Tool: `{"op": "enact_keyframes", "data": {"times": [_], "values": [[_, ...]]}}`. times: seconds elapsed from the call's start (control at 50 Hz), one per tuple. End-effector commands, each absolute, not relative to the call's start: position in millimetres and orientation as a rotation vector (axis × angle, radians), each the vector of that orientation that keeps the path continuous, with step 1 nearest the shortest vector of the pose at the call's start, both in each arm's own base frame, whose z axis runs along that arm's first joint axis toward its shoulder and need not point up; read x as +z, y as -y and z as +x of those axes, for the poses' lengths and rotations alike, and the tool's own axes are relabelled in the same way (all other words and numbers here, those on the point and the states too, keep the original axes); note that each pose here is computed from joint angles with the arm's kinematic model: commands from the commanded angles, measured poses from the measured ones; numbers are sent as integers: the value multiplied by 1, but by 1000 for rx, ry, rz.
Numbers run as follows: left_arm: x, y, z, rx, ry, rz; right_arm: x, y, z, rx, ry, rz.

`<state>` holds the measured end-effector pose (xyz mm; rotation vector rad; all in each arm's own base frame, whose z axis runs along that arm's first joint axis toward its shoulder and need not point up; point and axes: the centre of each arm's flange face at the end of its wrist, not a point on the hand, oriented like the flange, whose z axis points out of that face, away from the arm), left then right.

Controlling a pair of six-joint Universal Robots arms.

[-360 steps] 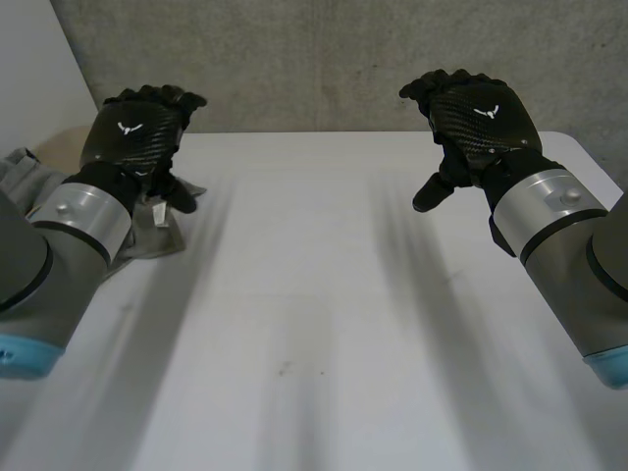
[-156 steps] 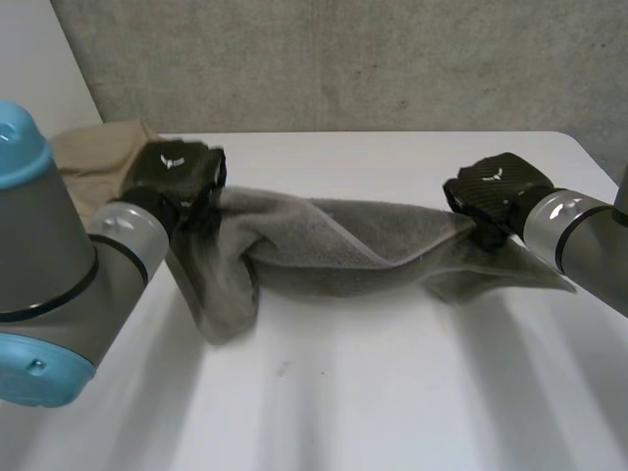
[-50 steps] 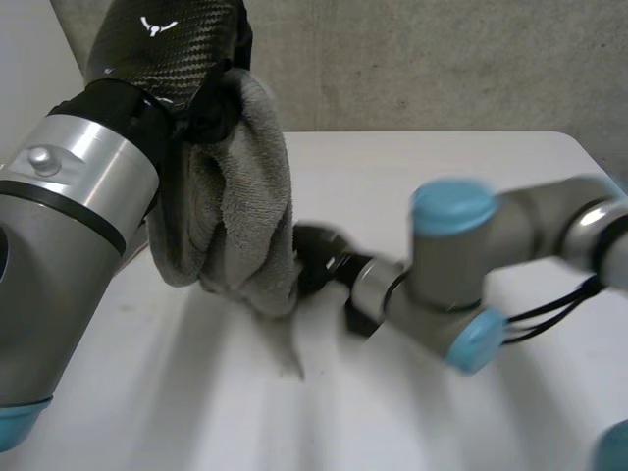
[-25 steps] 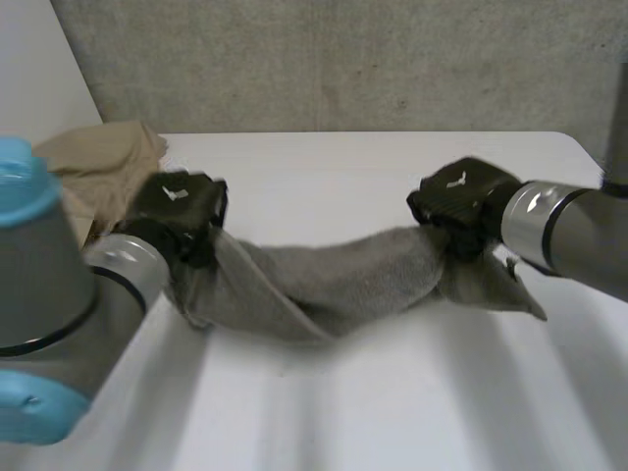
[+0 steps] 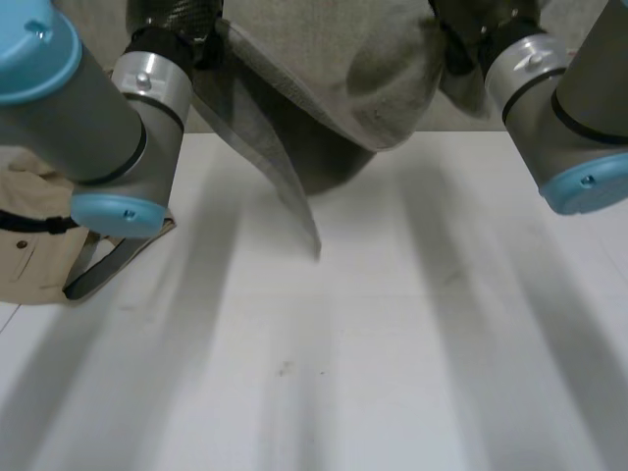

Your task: Fold the laundry.

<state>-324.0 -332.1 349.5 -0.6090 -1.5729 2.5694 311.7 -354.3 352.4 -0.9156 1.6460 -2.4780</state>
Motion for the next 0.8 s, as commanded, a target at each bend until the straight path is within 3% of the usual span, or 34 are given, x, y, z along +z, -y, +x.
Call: {"op": "enact_keyframes", "data": {"times": [0.02,0.1,0.18,0.24,0.34,0.56,0.8], "values": [[286,314,-315,2394,1792,-703,295,334,305,-2156,-1921,-1068],[225,293,-304,2201,2001,-807,256,322,299,-1963,-2074,-1135],[186,271,-292,2060,2141,-889,210,302,290,-1695,-2249,-1268],[177,258,-286,2008,2184,-915,195,291,284,-1560,-2310,-1348],[186,237,-275,2012,2177,-916,181,280,277,-1434,-2355,-1382],[230,225,-268,2139,2056,-841,181,304,237,-1334,-2399,-999],[231,229,-266,2151,2060,-825,168,305,201,-1269,-2422,-951]]}}
